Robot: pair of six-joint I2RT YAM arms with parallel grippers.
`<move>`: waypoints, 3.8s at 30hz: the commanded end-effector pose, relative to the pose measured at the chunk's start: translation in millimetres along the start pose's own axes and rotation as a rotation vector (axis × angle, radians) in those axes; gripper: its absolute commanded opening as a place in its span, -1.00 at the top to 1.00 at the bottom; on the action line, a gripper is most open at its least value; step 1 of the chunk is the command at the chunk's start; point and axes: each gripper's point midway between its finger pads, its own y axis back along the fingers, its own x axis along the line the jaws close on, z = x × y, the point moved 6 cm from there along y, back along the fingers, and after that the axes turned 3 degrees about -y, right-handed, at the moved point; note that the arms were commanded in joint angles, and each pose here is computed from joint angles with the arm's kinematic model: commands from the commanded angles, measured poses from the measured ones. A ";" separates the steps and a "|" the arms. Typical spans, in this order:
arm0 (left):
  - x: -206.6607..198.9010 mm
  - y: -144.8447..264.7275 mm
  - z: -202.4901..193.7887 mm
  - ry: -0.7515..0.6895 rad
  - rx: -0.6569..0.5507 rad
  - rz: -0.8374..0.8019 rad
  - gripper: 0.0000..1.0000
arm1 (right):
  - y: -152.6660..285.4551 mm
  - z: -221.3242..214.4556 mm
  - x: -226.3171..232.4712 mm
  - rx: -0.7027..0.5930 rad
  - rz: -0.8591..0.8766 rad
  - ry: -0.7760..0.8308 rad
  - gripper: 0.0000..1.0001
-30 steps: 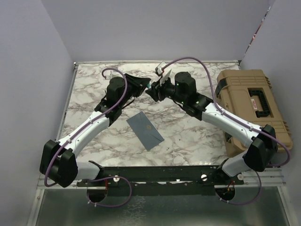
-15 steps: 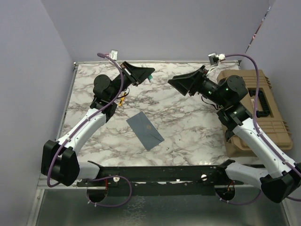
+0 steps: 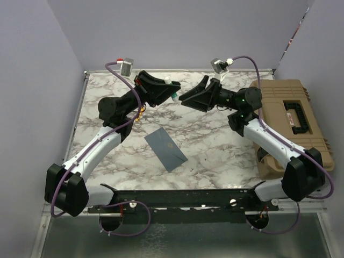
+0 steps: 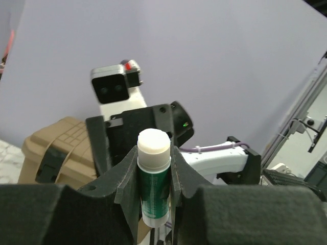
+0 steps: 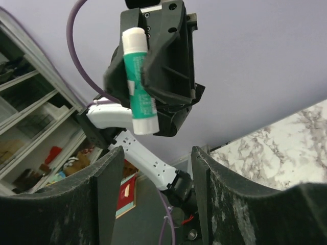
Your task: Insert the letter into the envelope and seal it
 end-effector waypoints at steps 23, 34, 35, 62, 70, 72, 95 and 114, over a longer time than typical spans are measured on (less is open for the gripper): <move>-9.7 10.7 -4.7 0.025 -0.103 -0.037 1.00 | -27.2 -0.5 5.0 0.078 0.081 -0.035 -0.11; -8.3 13.0 -0.9 0.001 -0.147 -0.008 1.00 | -34.1 -7.1 -1.7 0.120 0.055 -0.024 0.48; -8.4 13.1 -0.1 -0.001 -0.154 -0.005 1.00 | -35.2 -7.8 -2.5 0.126 0.050 -0.012 0.59; 41.9 23.6 5.5 0.236 -0.203 0.564 1.00 | -37.6 -1.0 -72.2 0.114 -1.016 0.821 0.99; 24.4 11.3 3.5 0.059 0.052 0.434 1.00 | -43.5 -1.3 14.0 0.135 -0.689 0.444 -0.32; 19.2 9.3 -0.9 0.045 0.110 0.375 1.00 | -35.7 -3.4 27.9 0.119 -0.643 0.387 -0.33; -26.7 11.1 -1.9 -0.034 0.181 0.073 1.00 | -37.1 -21.5 41.4 0.046 -0.149 0.169 0.11; -4.8 19.9 5.6 0.001 -0.024 0.273 1.00 | -53.6 -10.7 -23.4 0.084 -0.396 0.352 0.99</move>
